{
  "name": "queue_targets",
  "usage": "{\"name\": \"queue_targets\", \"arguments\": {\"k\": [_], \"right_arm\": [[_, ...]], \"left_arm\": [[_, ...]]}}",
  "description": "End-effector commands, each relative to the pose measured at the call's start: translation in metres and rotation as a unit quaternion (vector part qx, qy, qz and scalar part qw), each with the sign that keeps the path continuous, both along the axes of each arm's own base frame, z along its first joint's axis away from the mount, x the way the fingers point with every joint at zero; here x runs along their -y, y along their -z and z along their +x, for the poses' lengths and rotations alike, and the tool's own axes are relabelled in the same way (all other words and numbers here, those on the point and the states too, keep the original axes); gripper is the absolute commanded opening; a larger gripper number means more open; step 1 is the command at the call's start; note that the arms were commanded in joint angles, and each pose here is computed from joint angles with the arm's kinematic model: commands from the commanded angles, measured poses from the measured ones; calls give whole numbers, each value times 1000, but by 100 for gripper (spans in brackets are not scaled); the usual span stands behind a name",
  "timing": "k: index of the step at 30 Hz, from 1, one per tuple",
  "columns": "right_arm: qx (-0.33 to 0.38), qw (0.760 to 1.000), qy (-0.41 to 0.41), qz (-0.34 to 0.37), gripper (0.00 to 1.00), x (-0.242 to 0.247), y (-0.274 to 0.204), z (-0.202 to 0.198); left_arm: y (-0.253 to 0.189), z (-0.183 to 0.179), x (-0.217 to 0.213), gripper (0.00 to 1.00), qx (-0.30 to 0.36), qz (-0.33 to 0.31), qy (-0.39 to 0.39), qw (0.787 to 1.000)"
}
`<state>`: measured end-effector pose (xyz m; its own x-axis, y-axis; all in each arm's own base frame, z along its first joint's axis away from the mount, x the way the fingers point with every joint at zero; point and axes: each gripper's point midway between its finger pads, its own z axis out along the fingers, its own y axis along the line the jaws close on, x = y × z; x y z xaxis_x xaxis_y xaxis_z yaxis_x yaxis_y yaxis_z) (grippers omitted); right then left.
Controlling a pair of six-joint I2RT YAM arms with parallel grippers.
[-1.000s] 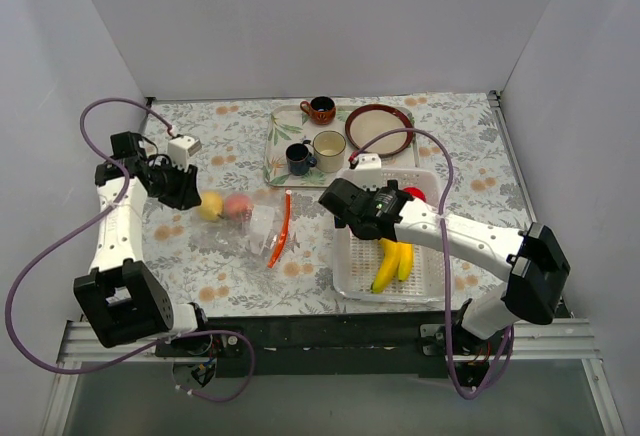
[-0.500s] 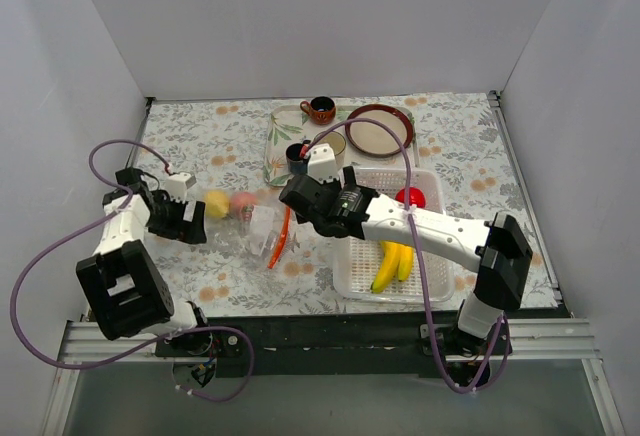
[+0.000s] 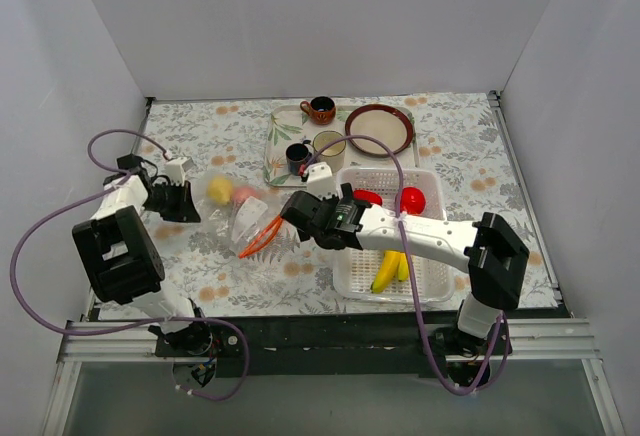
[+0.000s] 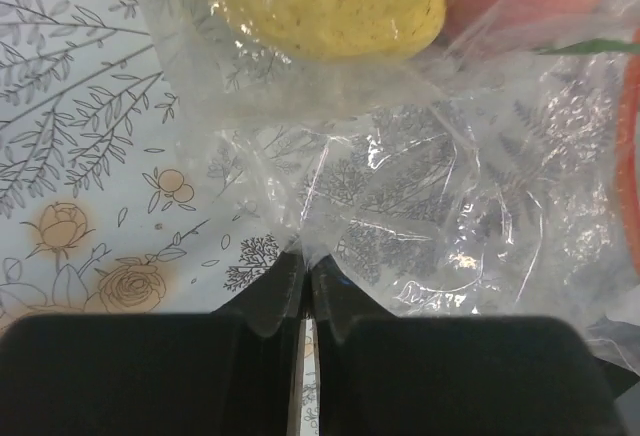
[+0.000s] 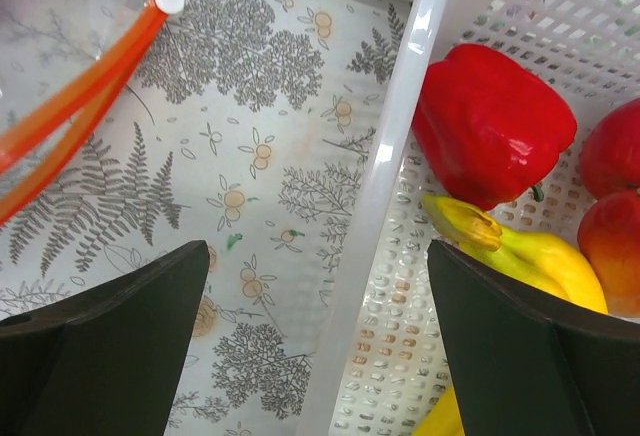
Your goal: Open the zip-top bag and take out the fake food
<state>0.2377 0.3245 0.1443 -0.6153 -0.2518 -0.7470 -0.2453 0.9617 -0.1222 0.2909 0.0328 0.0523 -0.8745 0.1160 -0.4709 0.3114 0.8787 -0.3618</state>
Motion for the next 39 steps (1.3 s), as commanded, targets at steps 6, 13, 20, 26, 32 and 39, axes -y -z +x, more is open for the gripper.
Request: {"name": "queue_targets", "arguments": {"k": [6,13,20,26,32,39], "right_arm": [[-20,1000,-8,15,99,-9,23,-17],[-39,999,-29,14,98,-27,43,-21],[-34,998,-48,25,99,-47,47,-16],[-37,998,-53,11,98,-53,51,-14],[-37,999,-9,-31,98,-17,51,-17],[-9,999,34,-41,99,43,26,-26]], "left_arm": [[-107,7,23,0,121,-30,41,991],[-120,-16,36,0,138,-16,85,987],[-97,-27,27,0,132,28,97,986],[-99,-23,17,0,160,75,108,978],[-56,-17,-12,0,142,153,106,972],[-13,-11,-36,0,120,205,101,966]]}}
